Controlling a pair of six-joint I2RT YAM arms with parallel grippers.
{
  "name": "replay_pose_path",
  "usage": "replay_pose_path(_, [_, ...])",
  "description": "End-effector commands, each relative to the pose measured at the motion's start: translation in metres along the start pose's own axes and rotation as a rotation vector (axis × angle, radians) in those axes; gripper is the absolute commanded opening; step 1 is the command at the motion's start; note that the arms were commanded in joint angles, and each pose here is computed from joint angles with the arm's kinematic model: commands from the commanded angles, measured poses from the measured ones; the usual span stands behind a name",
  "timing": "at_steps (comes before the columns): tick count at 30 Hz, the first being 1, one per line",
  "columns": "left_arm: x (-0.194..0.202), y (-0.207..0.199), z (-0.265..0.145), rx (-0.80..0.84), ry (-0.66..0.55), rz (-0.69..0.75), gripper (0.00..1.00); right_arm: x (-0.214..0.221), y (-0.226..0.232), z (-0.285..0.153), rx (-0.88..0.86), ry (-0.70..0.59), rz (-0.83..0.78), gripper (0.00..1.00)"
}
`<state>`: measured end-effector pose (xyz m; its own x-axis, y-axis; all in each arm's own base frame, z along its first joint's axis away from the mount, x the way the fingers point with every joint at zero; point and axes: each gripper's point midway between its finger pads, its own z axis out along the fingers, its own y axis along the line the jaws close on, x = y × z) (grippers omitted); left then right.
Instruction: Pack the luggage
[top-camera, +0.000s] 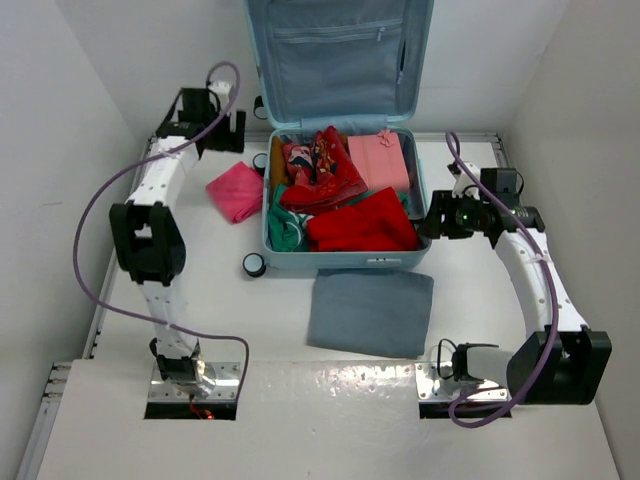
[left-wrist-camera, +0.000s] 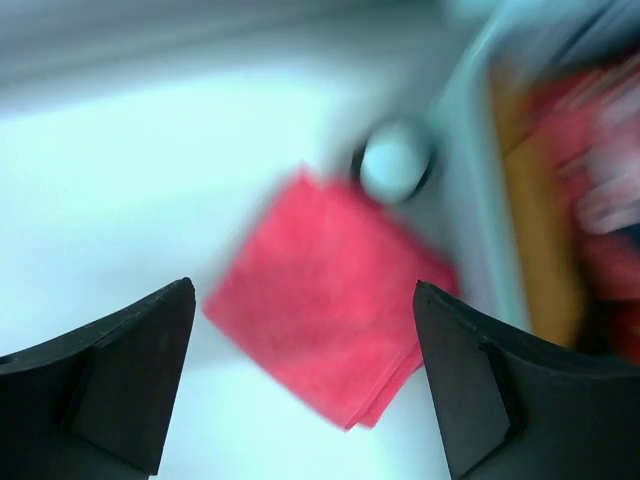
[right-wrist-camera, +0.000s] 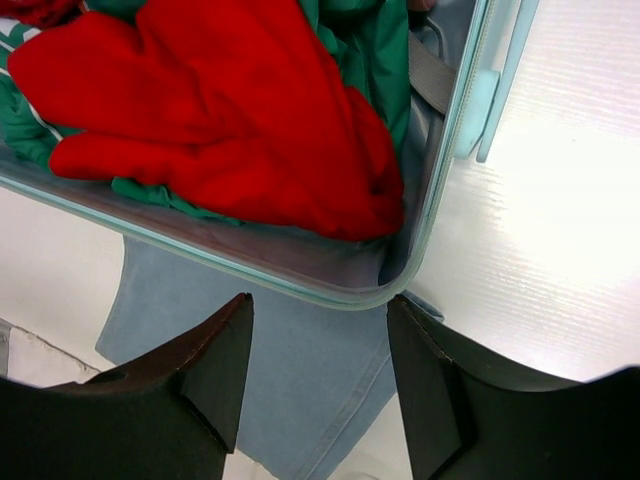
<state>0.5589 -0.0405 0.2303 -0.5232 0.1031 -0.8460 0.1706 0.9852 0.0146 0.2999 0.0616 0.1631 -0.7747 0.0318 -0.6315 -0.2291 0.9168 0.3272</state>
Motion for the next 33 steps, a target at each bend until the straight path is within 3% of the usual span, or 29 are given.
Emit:
replay_pose_path(1, [0.092, -0.002, 0.027, 0.0, 0.282, 0.02, 0.91, -0.024, 0.005, -0.007, -0.005, -0.051, -0.04, 0.56])
replay_pose_path(8, [0.159, 0.002, 0.054, -0.069, 0.491, 0.031, 0.99, -0.022, 0.003, -0.009, 0.012, -0.04, -0.045, 0.56])
replay_pose_path(12, [0.218, 0.011, 0.061, -0.148, 0.676, 0.075, 0.99, -0.022, 0.002, -0.009, 0.016, -0.042, -0.046, 0.56])
replay_pose_path(16, [0.245, 0.008, 0.066, -0.099, 0.738, 0.007, 0.93, -0.023, 0.002, -0.01, 0.019, -0.045, -0.046, 0.56])
replay_pose_path(19, [0.259, 0.005, 0.068, 0.004, 0.773, -0.092, 0.73, -0.024, 0.002, -0.011, 0.017, -0.045, -0.049, 0.56])
replay_pose_path(20, [0.26, -0.001, 0.069, 0.057, 0.776, -0.125, 0.56, -0.024, 0.003, -0.011, 0.014, -0.044, -0.048, 0.54])
replay_pose_path(22, [0.266, -0.005, 0.071, 0.08, 0.792, -0.137, 0.4, -0.025, 0.005, -0.01, 0.002, -0.042, -0.051, 0.51])
replay_pose_path(23, [0.268, -0.005, 0.068, 0.102, 0.799, -0.144, 0.25, -0.025, 0.006, -0.011, -0.004, -0.038, -0.052, 0.51])
replay_pose_path(24, [0.268, -0.004, 0.068, 0.107, 0.799, -0.133, 0.16, -0.027, 0.007, -0.011, -0.009, -0.039, -0.057, 0.5])
replay_pose_path(26, [0.256, -0.003, 0.065, 0.13, 0.77, -0.141, 0.0, -0.027, 0.006, -0.011, -0.009, -0.037, -0.058, 0.49])
replay_pose_path(28, [0.238, -0.003, 0.061, 0.175, 0.703, -0.172, 0.0, -0.027, 0.007, -0.012, -0.011, -0.035, -0.06, 0.49])
replay_pose_path(29, [0.199, -0.003, 0.049, 0.207, 0.593, -0.177, 0.0, -0.027, 0.008, -0.013, -0.013, -0.035, -0.065, 0.49])
replay_pose_path(30, [0.186, -0.007, 0.038, 0.283, 0.53, -0.23, 0.0, -0.026, 0.007, -0.012, -0.01, -0.033, -0.071, 0.49])
replay_pose_path(31, [0.15, -0.004, 0.037, 0.307, 0.385, -0.219, 0.0, -0.024, 0.008, -0.013, -0.012, -0.03, -0.071, 0.49])
replay_pose_path(33, [0.075, -0.016, -0.006, 0.388, 0.168, -0.195, 0.0, -0.021, 0.009, -0.015, -0.015, -0.032, -0.079, 0.49])
